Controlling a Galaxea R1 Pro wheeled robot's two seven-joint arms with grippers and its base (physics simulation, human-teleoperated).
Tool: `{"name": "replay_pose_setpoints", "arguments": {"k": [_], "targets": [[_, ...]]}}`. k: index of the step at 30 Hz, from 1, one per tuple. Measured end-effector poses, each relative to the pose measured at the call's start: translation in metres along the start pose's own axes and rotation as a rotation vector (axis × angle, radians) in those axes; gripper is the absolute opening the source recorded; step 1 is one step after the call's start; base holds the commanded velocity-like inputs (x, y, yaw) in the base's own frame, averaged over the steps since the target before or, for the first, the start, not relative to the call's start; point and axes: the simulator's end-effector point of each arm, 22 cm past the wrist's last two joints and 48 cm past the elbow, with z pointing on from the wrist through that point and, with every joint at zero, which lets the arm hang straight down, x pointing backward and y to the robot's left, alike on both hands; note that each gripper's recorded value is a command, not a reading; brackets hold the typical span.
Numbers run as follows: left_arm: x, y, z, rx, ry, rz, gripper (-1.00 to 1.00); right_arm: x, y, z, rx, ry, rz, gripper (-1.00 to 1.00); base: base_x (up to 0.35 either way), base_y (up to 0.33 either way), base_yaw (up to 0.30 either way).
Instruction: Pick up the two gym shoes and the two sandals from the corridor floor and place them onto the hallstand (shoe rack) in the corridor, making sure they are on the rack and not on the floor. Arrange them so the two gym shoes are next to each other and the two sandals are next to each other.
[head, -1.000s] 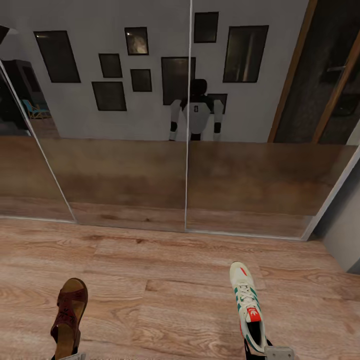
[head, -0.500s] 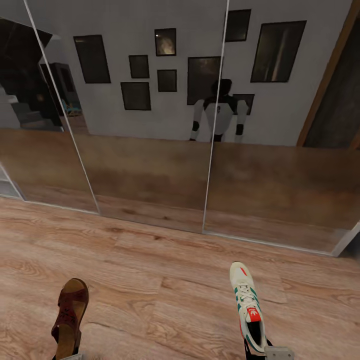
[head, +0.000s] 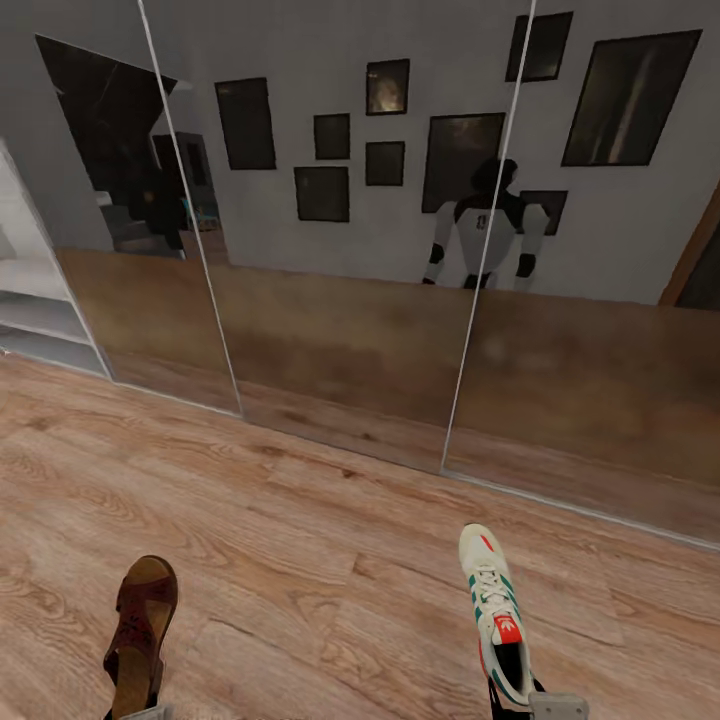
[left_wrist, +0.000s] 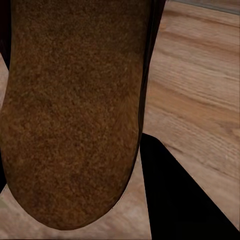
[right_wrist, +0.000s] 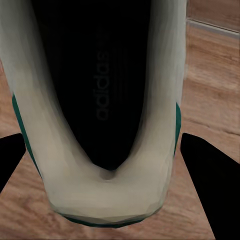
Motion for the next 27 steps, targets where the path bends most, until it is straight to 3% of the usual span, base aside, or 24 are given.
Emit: {"name": "replay_pose_setpoints", "arguments": {"k": [14, 20, 27], "targets": [[-0.001, 0.0, 0.0, 0.001, -0.002, 0.0, -1.0, -0.002, 0.001, 0.0, 0.001, -0.004, 0.003, -1.0, 0.0, 0.0, 0.279], [-0.001, 0.0, 0.0, 0.0, -0.001, 0.0, -1.0, -0.002, 0.017, -0.001, -0.013, -0.004, 0.021, -1.0, 0.0, 0.0, 0.28], [0.0, 0.0, 0.0, 0.0, 0.0, 0.0, -1.0, -0.002, 0.021, -0.001, -0.016, -0.003, 0.027, -1.0, 0.0, 0.0, 0.278]]}}
